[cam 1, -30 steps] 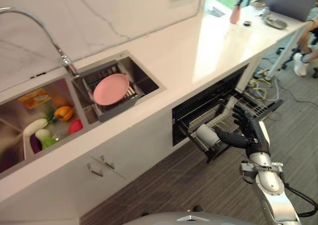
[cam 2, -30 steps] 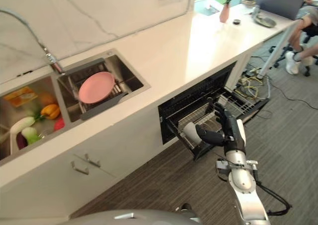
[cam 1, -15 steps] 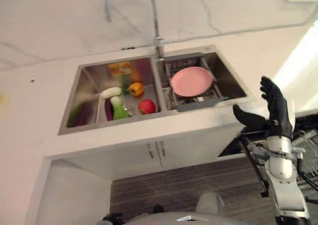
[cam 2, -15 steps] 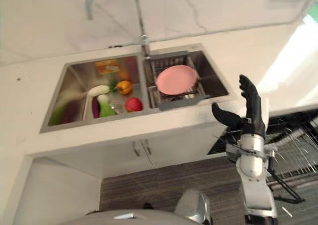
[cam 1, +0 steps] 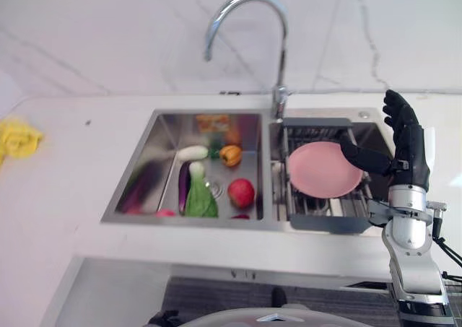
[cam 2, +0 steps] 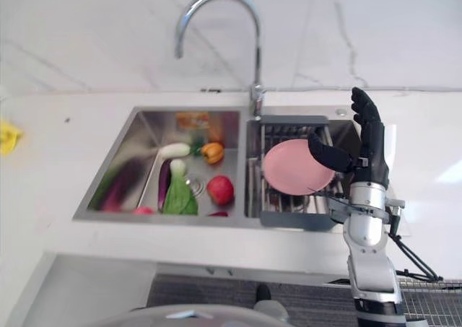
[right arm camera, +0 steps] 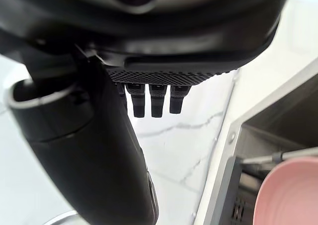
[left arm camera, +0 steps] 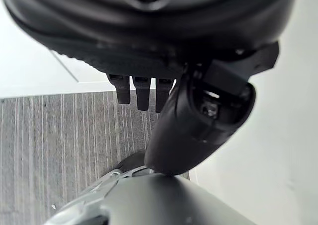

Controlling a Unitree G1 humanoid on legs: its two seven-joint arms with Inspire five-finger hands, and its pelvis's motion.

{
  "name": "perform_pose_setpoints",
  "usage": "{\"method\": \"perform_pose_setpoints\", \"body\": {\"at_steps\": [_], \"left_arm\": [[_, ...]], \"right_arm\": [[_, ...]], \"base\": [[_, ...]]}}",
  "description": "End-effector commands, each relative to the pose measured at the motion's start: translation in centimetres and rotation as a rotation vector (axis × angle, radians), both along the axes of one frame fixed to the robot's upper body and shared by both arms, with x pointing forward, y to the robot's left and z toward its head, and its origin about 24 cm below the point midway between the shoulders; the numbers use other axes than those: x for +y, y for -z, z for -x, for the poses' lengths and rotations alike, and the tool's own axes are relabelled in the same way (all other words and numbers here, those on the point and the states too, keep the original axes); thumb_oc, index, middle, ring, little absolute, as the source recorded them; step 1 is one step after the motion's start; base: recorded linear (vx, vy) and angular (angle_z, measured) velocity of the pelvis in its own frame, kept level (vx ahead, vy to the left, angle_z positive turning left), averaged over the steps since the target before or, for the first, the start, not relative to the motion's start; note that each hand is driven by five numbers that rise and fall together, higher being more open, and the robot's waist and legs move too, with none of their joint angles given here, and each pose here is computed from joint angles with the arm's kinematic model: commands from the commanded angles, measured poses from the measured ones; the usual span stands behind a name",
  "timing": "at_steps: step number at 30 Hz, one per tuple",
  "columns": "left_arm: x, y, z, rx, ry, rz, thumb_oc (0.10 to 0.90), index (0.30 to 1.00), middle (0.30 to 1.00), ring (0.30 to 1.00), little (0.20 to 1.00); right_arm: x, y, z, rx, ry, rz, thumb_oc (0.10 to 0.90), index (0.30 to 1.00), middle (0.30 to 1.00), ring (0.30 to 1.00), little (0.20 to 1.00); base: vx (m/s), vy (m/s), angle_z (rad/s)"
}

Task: Place the dishes in the dishwasher.

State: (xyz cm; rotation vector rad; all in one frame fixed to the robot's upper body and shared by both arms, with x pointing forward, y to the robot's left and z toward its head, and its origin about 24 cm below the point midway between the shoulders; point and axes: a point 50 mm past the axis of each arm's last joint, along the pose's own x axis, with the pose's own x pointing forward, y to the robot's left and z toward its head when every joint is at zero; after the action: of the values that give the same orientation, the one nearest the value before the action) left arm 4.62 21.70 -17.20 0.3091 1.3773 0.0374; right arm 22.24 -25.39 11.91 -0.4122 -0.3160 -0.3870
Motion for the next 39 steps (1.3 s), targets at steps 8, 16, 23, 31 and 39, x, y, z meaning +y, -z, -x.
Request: {"method": "perform_pose_setpoints", "body": {"at_steps": [8, 16, 23, 31, 39], "left_arm": [[-3.1, -0.4, -5.0, -0.118, 0.111, 0.082, 0.800, 0.900, 0.900, 0.900, 0.900], [-3.9, -0.4, -5.9, -0.118, 0.193, 0.100, 0.800, 0.900, 0.900, 0.900, 0.900], [-3.8, -0.4, -5.8, -0.095, 0.248, 0.094, 0.800, 0.900, 0.900, 0.900, 0.900], [-2.3, 0.0, -3.9, -0.025, 0.260, 0.058, 0.800, 0.900, 0.900, 0.900, 0.900], [-1.5, 0.1, -2.3, 0.023, 0.262, 0.063, 0.800, 0.900, 0.900, 0.900, 0.900]], "right_arm": [[1.2, -1.9, 0.5, -0.106, -0.201, -0.059, 0.800, 0.900, 0.900, 0.900, 0.900], [1.7, -1.6, 0.5, -0.026, -0.336, 0.014, 0.800, 0.900, 0.900, 0.900, 0.900], [0.7, -2.3, -0.4, 0.010, -0.345, 0.150, 0.800, 0.900, 0.900, 0.900, 0.900], [-2.0, -3.3, -1.1, 0.046, -0.237, 0.306, 0.800, 0.900, 0.900, 0.900, 0.900], [-5.5, -5.8, -1.2, 0.084, -0.111, 0.491, 0.800, 0.900, 0.900, 0.900, 0.900]], "base": [[0.03, -0.055, -0.35], [0.00, -0.035, -0.15], [-0.02, -0.028, 0.05], [-0.01, -0.014, 0.24], [0.01, -0.007, 0.10]]}}
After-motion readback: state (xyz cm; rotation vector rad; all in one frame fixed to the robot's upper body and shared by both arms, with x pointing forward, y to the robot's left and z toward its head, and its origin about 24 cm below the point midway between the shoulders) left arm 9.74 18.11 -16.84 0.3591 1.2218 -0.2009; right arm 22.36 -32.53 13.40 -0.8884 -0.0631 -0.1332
